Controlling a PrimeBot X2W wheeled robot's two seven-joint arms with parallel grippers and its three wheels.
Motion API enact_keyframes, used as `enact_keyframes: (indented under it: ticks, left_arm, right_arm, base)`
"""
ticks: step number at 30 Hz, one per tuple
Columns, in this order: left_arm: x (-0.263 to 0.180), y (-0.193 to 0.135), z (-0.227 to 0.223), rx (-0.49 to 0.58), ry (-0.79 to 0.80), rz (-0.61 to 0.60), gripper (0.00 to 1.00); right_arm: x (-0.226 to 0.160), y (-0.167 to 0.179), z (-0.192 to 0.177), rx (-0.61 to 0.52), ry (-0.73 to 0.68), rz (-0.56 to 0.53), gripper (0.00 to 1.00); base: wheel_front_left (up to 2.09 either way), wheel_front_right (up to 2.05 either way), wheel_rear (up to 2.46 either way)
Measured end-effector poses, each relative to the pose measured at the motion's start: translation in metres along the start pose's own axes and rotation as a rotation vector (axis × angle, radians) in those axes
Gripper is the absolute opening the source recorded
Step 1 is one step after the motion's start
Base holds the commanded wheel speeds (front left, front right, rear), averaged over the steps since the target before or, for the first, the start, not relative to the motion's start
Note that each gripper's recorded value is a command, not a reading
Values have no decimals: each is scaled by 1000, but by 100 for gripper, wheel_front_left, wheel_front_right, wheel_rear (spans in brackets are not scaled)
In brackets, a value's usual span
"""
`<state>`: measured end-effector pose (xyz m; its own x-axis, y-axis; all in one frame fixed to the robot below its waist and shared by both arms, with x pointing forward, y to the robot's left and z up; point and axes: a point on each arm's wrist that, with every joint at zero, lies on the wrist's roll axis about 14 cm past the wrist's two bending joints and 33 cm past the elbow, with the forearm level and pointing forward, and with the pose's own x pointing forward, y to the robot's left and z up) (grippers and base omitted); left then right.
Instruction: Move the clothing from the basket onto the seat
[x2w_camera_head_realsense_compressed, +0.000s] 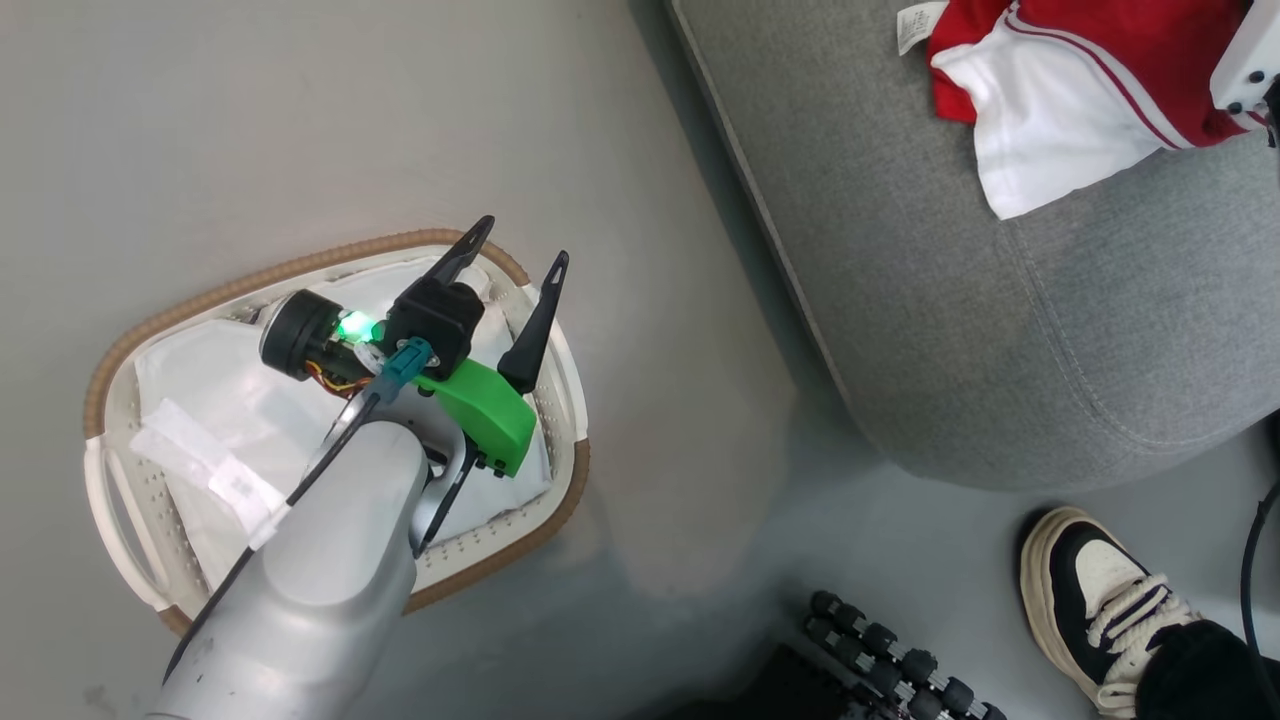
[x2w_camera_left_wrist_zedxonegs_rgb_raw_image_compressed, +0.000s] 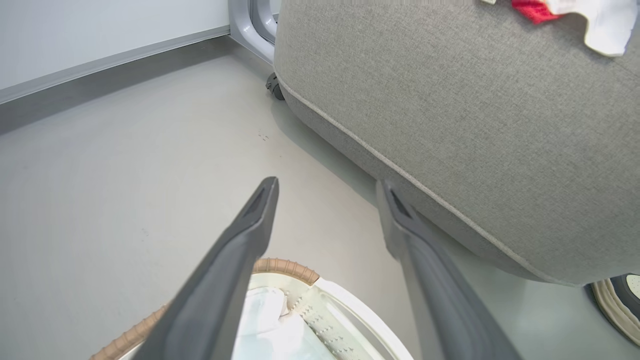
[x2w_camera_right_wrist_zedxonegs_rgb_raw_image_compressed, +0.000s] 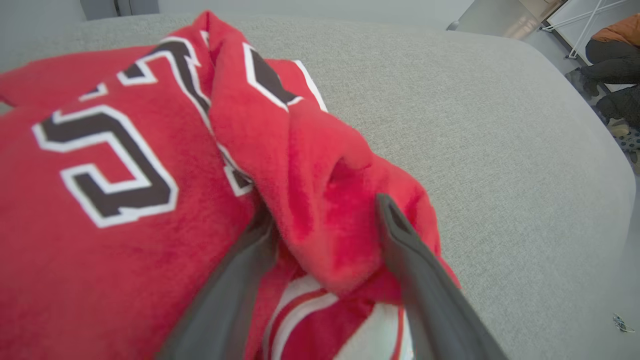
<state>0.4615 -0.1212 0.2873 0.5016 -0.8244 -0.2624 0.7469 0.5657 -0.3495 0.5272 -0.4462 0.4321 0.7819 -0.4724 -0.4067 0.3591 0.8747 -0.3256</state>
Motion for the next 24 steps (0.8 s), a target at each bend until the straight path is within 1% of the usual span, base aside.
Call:
enact_keyframes:
  ticks: [7,14,18,24]
  left_arm:
    - [-4,-4,18,13,-26,15,100]
    - [-19,-3,32,14,-35,68,100]
    - [-30,-1,42,14,-53,107,100]
    - [-50,5,56,16,-79,182,100]
  right_arm:
    - [-16,-10,1,21,-7,-8,100]
    - [-35,-16,3,25,-31,3,100]
    - [-46,-8,7,14,-62,34,100]
    - [-60,16,25,-5,-135,105,100]
  base:
    - [0,0,0]
    - [0,0,0]
    - [0,0,0]
    - [0,0,0]
